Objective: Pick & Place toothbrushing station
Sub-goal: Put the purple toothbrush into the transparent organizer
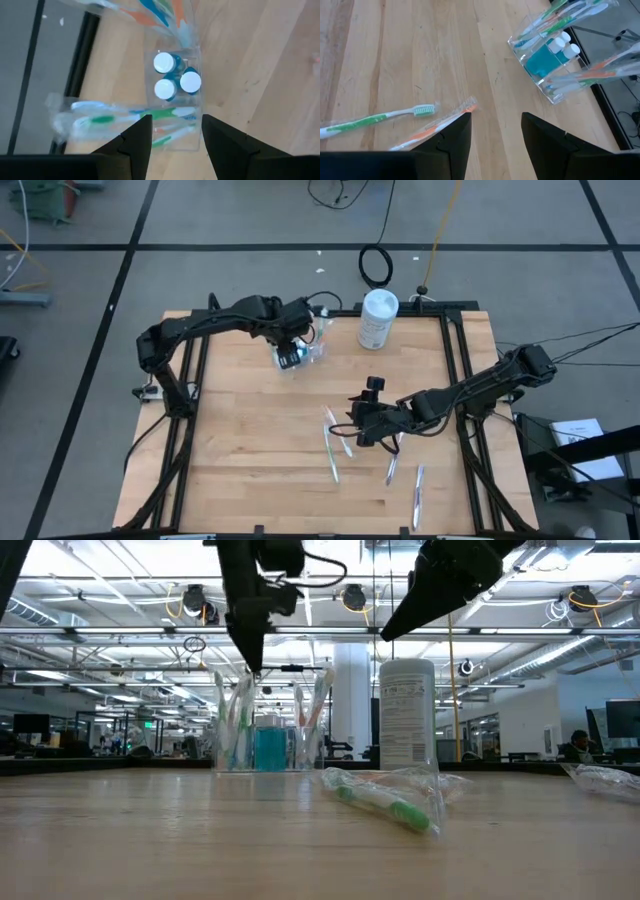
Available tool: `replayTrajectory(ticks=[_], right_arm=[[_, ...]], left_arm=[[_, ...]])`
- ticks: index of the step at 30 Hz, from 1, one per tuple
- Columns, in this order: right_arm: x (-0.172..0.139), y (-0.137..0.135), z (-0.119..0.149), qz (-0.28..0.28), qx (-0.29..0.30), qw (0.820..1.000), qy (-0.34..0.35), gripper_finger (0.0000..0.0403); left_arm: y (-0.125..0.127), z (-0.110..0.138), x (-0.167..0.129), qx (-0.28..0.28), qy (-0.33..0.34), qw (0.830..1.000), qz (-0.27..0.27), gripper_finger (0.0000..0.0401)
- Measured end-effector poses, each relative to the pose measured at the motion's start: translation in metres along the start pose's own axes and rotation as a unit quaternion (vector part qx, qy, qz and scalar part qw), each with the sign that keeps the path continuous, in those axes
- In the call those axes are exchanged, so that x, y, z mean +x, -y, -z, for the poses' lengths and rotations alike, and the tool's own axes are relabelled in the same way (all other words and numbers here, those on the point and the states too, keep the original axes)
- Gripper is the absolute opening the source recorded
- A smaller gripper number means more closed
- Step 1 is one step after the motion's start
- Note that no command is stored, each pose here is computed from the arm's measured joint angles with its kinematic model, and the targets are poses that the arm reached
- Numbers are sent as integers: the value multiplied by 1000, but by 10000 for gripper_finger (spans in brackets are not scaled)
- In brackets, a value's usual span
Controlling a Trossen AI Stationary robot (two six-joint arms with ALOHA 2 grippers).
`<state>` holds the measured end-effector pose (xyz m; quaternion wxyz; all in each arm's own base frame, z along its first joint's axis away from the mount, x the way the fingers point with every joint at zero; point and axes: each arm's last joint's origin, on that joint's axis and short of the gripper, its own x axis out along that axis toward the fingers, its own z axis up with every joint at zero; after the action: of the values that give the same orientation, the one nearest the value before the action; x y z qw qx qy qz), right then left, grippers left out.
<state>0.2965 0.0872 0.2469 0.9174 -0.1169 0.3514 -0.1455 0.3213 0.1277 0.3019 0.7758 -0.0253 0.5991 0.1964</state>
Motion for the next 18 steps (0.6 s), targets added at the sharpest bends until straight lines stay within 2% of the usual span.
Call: replayTrajectory(ticks=[4, 11, 14, 18], right_arm=[[0, 0, -1, -1, 4, 1000, 4, 164], [0, -1, -10, -8, 32, 998, 44, 164], [-1, -1, -10, -9, 35, 998, 47, 164], [0, -1, -10, -10, 67, 997, 43, 164]], left_arm=[[2, 8, -23, 5, 22, 1000, 0, 169], [4, 27, -67, -1, 102, 995, 2, 155], [10, 35, -72, 3, 159, 987, 4, 152], [27, 42, -57, 8, 235, 972, 12, 152]])
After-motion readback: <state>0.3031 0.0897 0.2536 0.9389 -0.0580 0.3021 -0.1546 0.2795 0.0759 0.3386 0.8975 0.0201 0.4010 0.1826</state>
